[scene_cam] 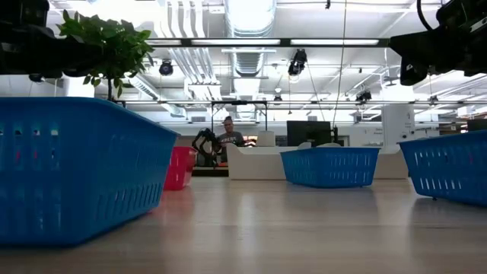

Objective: Stack baskets by color

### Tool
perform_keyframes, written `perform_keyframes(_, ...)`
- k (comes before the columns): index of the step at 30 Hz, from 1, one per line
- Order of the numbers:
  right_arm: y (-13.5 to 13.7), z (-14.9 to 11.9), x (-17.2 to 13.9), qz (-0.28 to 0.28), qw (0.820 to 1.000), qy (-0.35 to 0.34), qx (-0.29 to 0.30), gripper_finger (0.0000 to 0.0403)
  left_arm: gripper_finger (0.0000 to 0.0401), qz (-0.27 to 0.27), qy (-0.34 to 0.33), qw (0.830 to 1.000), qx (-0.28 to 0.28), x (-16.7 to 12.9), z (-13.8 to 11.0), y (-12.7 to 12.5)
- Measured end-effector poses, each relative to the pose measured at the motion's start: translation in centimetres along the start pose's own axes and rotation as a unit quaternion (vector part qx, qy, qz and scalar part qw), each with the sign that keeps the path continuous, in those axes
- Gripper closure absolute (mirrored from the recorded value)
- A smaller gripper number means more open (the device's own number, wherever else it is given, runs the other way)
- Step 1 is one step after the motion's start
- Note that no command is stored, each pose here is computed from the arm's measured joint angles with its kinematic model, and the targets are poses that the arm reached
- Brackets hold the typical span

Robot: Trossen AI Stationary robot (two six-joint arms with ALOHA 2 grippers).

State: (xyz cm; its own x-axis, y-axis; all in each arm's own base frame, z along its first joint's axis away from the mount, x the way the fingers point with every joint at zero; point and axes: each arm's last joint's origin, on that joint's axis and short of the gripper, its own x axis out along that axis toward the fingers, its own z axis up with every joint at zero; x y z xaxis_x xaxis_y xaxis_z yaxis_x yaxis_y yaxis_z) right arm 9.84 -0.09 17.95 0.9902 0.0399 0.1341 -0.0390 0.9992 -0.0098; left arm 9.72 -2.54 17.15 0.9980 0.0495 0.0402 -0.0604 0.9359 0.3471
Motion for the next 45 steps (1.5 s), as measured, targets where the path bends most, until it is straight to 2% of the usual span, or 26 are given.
perform_keyframes(35,0.0,0.0,0.0,0.0,1.0,0.0,0.0,0.0394,0.0217,0.0,0.0,1.0,0.0,0.0,0.0,0.0)
perform_keyframes(41,0.01,0.01,0.0,0.001,0.995,0.0,0.101,0.0394,0.0217,0.0,0.0,1.0,0.0,0.0,0.0,0.0)
perform_keyframes(45,0.01,0.01,0.0,0.001,0.994,0.0,0.112,0.0394,0.0217,0.0,0.0,1.0,0.0,0.0,0.01,0.0)
